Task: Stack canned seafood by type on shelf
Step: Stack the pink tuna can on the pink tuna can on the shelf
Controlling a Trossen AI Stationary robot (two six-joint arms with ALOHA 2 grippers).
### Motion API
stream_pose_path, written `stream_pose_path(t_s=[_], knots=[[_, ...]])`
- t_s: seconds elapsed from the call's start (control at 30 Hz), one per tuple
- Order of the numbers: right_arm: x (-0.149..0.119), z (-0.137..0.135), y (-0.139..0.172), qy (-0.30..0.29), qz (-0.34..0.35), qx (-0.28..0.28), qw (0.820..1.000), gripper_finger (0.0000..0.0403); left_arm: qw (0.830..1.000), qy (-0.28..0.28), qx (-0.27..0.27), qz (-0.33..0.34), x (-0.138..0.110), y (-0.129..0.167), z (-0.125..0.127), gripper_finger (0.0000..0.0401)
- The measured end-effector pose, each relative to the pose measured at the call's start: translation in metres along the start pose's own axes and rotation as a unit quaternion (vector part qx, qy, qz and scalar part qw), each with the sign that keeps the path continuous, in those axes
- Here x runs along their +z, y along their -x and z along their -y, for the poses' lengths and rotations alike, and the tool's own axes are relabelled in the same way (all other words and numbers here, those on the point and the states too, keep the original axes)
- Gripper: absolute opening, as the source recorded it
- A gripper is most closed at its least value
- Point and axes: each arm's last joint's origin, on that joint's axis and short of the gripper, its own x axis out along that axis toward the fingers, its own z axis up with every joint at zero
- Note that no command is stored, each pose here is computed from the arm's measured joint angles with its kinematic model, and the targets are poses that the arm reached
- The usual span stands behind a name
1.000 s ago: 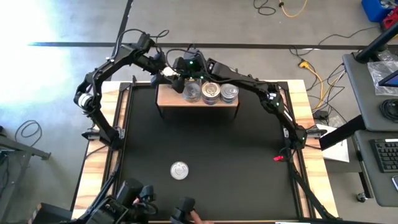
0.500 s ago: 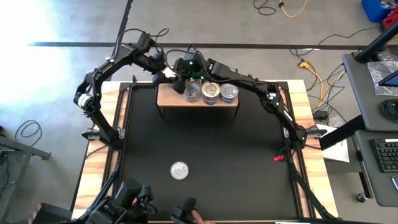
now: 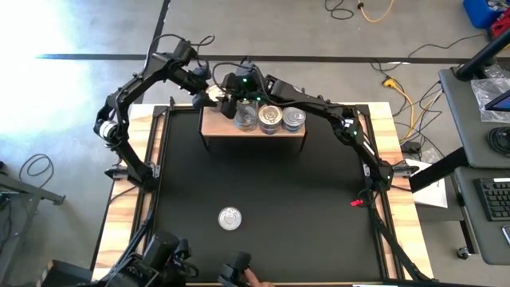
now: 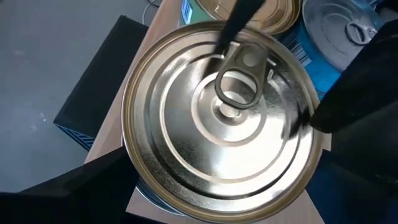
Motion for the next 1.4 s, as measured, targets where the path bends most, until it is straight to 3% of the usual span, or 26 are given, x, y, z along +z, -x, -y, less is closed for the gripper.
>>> stream_pose_path(t_s=[0.23,0.5,0.7,0.97,1.17,1.4], knots=[[0.002,0.0,0.002,-0.007,0.004,0.001,1.0,0.0239,1.0,-0.007,0.005,0.005,0.003,0.006,0.004,0.0397],[0.032,0.013,0.036,-0.006,0.051,-0.018,0.999,0.0238,0.999,-0.018,0.026,0.002,0.003,0.015,0.01,0.0398],[0.018,0.023,0.032,0.035,-0.01,-0.07,0.997,0.0238,0.998,-0.039,0.053,0.012,0.004,0.034,0.024,0.0398],[0.015,0.02,0.028,0.04,-0.014,-0.068,0.997,0.0224,0.996,-0.025,0.08,-0.023,-0.003,0.047,0.034,0.0398],[0.009,0.023,0.026,0.04,-0.035,-0.114,0.992,0.0228,0.993,-0.009,0.106,-0.044,-0.007,0.04,0.03,0.0397],[-0.015,0.02,0.011,-0.003,-0.056,-0.124,0.991,0.0218,0.983,0.0,0.177,-0.053,-0.003,0.035,0.017,0.0397]])
